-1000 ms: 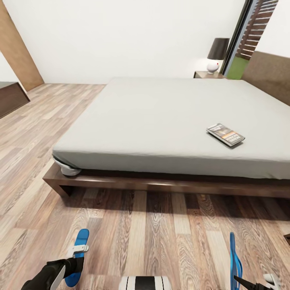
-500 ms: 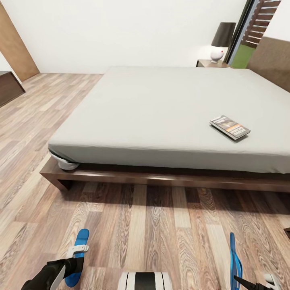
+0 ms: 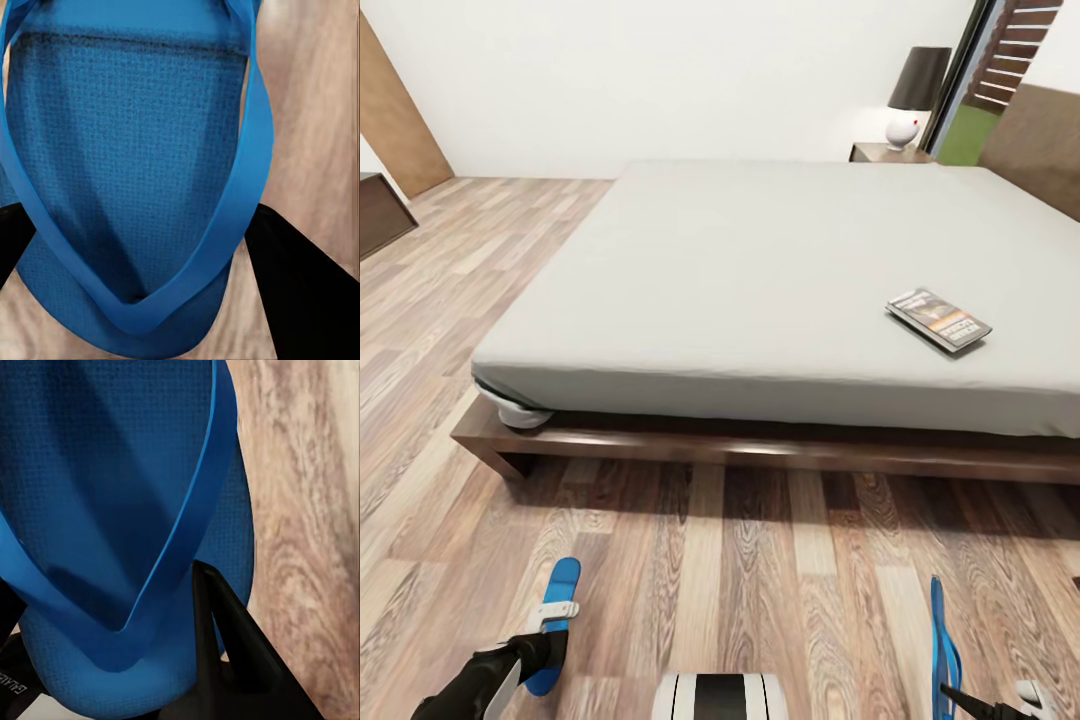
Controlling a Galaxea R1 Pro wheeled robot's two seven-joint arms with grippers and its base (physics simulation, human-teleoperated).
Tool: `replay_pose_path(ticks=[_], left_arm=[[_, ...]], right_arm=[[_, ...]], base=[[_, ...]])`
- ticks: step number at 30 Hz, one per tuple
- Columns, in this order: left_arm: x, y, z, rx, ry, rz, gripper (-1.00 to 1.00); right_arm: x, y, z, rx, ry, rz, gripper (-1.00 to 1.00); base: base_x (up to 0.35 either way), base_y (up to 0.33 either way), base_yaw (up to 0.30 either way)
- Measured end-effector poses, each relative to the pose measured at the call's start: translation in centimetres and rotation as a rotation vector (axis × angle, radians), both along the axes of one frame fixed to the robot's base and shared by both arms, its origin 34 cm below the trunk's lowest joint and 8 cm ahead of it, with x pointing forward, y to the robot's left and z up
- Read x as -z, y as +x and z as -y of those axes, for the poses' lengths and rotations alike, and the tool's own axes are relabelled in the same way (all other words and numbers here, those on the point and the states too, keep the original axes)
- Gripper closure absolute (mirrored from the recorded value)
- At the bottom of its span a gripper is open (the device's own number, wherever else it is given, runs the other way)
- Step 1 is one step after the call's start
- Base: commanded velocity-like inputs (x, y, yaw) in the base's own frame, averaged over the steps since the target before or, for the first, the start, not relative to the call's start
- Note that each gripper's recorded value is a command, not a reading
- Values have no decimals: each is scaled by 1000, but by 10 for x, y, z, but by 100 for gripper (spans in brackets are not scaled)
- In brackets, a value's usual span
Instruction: In the bedroom, move the book from the bed onto either nightstand, and place the two sandals side by side next to the bed.
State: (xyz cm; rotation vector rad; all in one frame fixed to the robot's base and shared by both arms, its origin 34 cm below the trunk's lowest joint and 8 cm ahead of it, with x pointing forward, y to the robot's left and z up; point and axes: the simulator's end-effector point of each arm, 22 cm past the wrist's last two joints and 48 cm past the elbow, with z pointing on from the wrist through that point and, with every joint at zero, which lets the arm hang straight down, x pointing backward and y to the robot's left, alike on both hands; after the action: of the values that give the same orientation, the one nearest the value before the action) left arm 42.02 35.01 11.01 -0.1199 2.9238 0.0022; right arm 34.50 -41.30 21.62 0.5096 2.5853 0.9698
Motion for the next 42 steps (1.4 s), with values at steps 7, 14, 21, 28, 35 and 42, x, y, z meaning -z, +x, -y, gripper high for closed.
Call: replay_pose_path(ticks=[7, 14, 21, 28, 35, 42], left_arm=[[0, 0, 0, 0, 0, 2, 100], [0, 0, 0, 0, 0, 2, 100], [0, 0, 0, -1, 0, 2, 100], [0, 0, 0, -2, 0, 2, 100], [0, 0, -1, -3, 1, 2, 100], [0, 0, -1, -5, 1, 0, 100]], right_arm=[[0, 0, 0, 0, 1, 0, 100], [0, 0, 0, 0, 2, 0, 100], [0, 0, 0, 0, 2, 0, 100], [0, 0, 0, 0, 2, 0, 100], [0, 0, -1, -1, 3, 0, 100], [0, 0, -1, 0, 4, 0, 100]], base=[[330, 0, 0], [319, 0, 0], [223, 79, 0], [123, 240, 0], [80, 250, 0], [13, 39, 0]])
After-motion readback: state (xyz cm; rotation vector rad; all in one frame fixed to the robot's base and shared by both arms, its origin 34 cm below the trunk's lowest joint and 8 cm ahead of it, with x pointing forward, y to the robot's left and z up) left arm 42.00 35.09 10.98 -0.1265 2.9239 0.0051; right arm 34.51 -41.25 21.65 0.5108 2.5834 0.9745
